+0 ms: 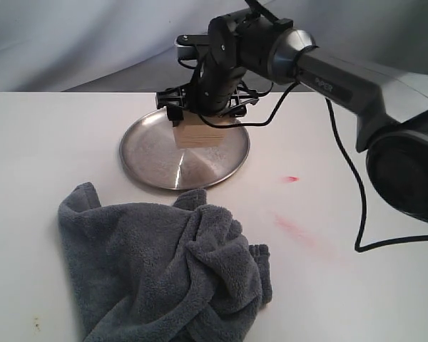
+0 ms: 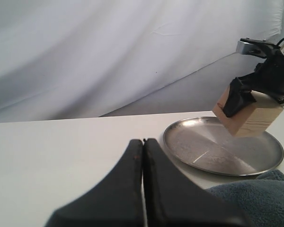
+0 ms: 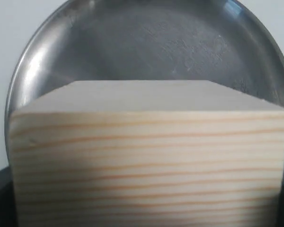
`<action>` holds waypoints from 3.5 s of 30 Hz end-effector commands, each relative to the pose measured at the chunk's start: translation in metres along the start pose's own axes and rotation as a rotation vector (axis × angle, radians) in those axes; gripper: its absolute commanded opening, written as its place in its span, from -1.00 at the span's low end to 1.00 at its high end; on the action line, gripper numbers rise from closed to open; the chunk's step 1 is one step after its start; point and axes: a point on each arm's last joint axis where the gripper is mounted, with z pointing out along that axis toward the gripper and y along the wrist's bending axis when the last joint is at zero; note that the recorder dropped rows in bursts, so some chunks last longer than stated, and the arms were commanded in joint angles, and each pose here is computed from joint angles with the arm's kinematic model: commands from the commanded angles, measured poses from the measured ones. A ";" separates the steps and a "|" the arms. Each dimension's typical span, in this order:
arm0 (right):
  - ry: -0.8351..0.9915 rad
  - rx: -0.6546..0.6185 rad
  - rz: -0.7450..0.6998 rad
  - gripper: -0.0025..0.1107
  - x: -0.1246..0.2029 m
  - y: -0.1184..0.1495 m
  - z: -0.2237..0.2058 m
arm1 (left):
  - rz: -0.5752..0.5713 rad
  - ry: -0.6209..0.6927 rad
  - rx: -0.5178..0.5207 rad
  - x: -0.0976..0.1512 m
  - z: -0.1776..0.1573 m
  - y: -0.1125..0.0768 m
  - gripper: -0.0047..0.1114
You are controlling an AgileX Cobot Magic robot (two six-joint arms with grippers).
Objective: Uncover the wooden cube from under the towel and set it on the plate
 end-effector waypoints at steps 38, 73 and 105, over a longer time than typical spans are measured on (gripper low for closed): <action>0.056 -0.077 0.092 0.72 -0.013 -0.006 0.015 | -0.004 0.000 0.005 0.001 0.000 0.000 -0.92; 0.052 0.005 -0.072 -0.96 -0.011 0.040 -0.076 | -0.004 0.000 0.005 0.001 0.000 0.000 -0.92; 0.036 0.040 -0.147 -0.96 0.108 -0.005 -0.164 | -0.004 0.000 0.005 0.001 0.000 0.000 -0.92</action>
